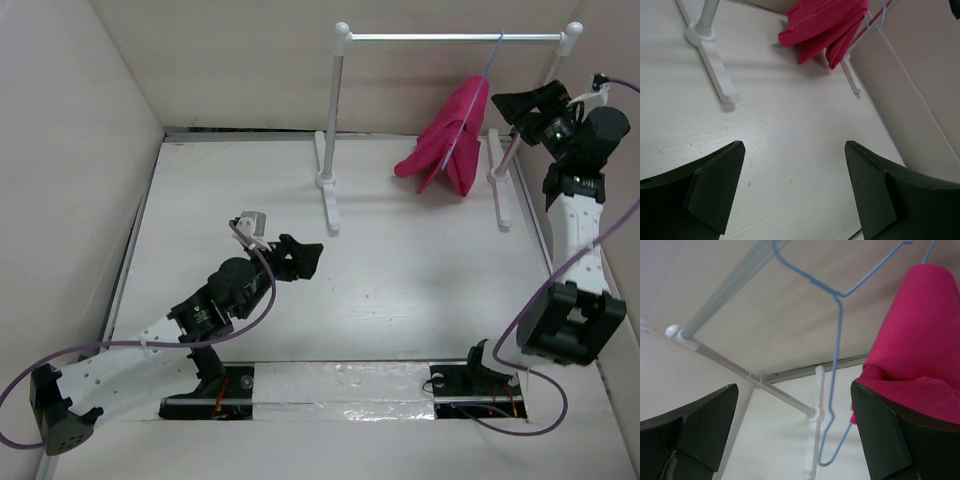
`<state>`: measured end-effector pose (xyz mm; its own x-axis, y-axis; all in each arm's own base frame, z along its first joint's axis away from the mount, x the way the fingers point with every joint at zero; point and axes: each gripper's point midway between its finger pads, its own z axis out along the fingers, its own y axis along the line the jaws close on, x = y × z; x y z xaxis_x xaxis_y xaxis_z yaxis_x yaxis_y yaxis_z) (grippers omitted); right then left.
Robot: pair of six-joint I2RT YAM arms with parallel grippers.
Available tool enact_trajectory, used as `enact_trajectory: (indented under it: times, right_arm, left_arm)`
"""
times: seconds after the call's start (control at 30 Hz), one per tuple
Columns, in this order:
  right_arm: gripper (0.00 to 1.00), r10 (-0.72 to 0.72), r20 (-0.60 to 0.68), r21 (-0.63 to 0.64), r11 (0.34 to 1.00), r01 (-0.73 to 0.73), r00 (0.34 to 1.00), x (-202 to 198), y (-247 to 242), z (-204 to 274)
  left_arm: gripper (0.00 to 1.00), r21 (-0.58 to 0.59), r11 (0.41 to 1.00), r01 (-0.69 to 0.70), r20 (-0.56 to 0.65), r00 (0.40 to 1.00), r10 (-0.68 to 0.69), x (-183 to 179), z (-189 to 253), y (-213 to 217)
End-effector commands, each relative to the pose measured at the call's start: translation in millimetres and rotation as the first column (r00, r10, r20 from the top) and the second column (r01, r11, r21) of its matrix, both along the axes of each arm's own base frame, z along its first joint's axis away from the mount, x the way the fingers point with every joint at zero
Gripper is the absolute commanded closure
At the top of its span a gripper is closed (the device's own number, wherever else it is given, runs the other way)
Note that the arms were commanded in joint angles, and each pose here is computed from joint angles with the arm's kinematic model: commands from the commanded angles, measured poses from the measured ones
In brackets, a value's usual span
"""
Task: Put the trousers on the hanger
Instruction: Place the hanger at the clothesline, then reset both arms
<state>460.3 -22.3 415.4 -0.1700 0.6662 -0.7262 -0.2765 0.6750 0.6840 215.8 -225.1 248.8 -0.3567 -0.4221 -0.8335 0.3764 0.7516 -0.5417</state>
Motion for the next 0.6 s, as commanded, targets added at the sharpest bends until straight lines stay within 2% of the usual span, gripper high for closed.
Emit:
enact_trajectory:
  times: [0.0,0.03,0.07,0.13,0.2,0.23,0.27,0.37,0.4,0.43,0.5,0.57]
  right_arm:
    - [0.0,-0.023,0.158,-0.051,0.998,0.031,0.987,-47,13,36]
    - [0.0,-0.004,0.205,-0.059,0.998,0.016,0.979,-60,20,43]
    - [0.0,0.018,0.172,-0.041,0.999,-0.011,0.985,-68,26,16]
    - [0.0,0.118,0.286,-0.065,0.993,-0.104,0.951,-112,58,32]
    - [0.0,0.193,0.264,-0.075,0.981,-0.179,0.945,-137,82,1]
    - [0.0,0.216,0.297,-0.117,0.975,-0.189,0.93,-166,94,6]
    - [0.0,0.224,0.3,-0.173,0.969,-0.178,0.927,-177,99,-3]
    - [0.0,0.17,0.246,-0.22,0.969,-0.116,0.954,-218,103,-34]
    - [0.0,0.107,0.237,-0.239,0.97,-0.049,0.966,-223,95,-41]
    - [0.0,0.077,0.163,-0.223,0.974,-0.039,0.984,-229,93,-64]
    - [0.0,0.04,0.202,-0.263,0.965,0.015,0.979,-249,92,-68]
    - [0.0,0.074,0.135,-0.293,0.956,-0.031,0.988,-253,98,-90]
  left_arm:
    - [0.2,-0.07,0.998,0.0,0.076,0.997,0.005,2,45,-1]
    - [0.2,-0.078,0.997,-0.001,0.082,0.997,0.007,2,50,0]
    - [0.2,-0.091,0.996,-0.003,0.093,0.996,0.012,2,58,1]
    - [0.2,-0.108,0.994,-0.012,0.11,0.994,0.024,0,68,6]
    - [0.2,-0.13,0.991,-0.026,0.126,0.991,0.042,-2,79,15]
    - [0.2,-0.134,0.99,-0.045,0.133,0.989,0.063,-2,83,21]
    - [0.19,-0.137,0.989,-0.063,0.138,0.987,0.082,-2,85,27]
    - [0.18,-0.155,0.979,-0.132,0.128,0.98,0.152,-5,83,51]
    - [0.18,-0.177,0.976,-0.129,0.129,0.98,0.153,-11,84,57]
    - [0.18,-0.193,0.973,-0.128,0.126,0.98,0.154,-13,82,59]
    - [0.18,-0.206,0.972,-0.115,0.122,0.982,0.142,-18,70,62]
    - [0.18,-0.206,0.971,-0.118,0.095,0.986,0.14,-19,56,63]
